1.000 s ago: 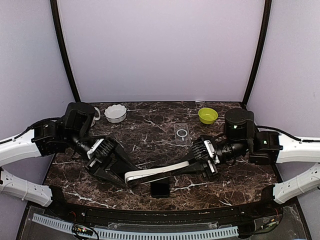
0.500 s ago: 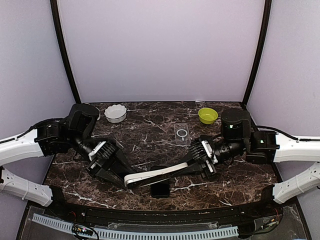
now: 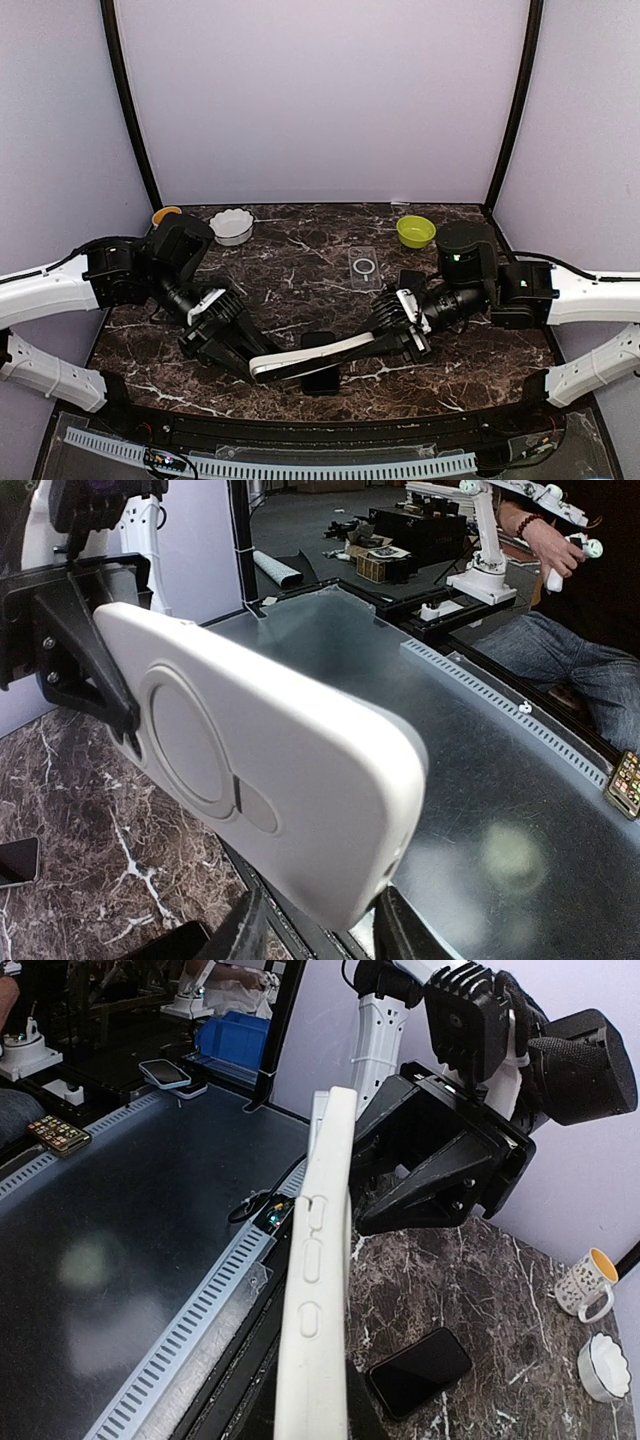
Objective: Take the phone out of the phone case
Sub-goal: Remove the phone from the phone case.
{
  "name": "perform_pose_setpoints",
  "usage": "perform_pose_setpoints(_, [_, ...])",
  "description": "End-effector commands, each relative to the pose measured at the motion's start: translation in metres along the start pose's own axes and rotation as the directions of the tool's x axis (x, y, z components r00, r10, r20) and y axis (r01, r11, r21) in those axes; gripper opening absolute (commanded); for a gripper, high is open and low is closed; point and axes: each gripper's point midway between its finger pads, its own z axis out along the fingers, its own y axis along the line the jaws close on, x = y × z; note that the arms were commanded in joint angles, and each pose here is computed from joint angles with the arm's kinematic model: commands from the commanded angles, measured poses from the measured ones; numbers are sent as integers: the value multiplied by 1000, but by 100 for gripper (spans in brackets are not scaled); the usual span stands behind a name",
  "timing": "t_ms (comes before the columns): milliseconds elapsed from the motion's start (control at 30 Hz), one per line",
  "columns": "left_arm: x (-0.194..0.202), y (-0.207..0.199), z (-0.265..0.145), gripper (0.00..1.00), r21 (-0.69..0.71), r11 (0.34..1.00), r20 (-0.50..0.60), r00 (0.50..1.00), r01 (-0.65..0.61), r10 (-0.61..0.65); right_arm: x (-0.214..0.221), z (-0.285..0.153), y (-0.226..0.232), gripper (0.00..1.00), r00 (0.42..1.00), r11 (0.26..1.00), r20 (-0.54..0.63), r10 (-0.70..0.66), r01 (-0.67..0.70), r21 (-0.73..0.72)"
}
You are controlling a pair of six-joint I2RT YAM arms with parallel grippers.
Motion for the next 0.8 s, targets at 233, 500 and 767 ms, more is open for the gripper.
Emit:
perform_pose_setpoints(233, [8,52,-26,36,-183,982,-9,999,-44,43,-40,0,36,0,984,987,164,-66,89,-136])
perform_pose_setpoints(500, [14,67,-29,36,-240,970,-35,999,-31,24,-36,-1,46,0,985,981,165,-54,84,-175])
perform_pose_setpoints(767, [15,64,-41,56,-315,947,-83,996,-61,37,-5,-8,2,0,991,982,7,-136,134,135])
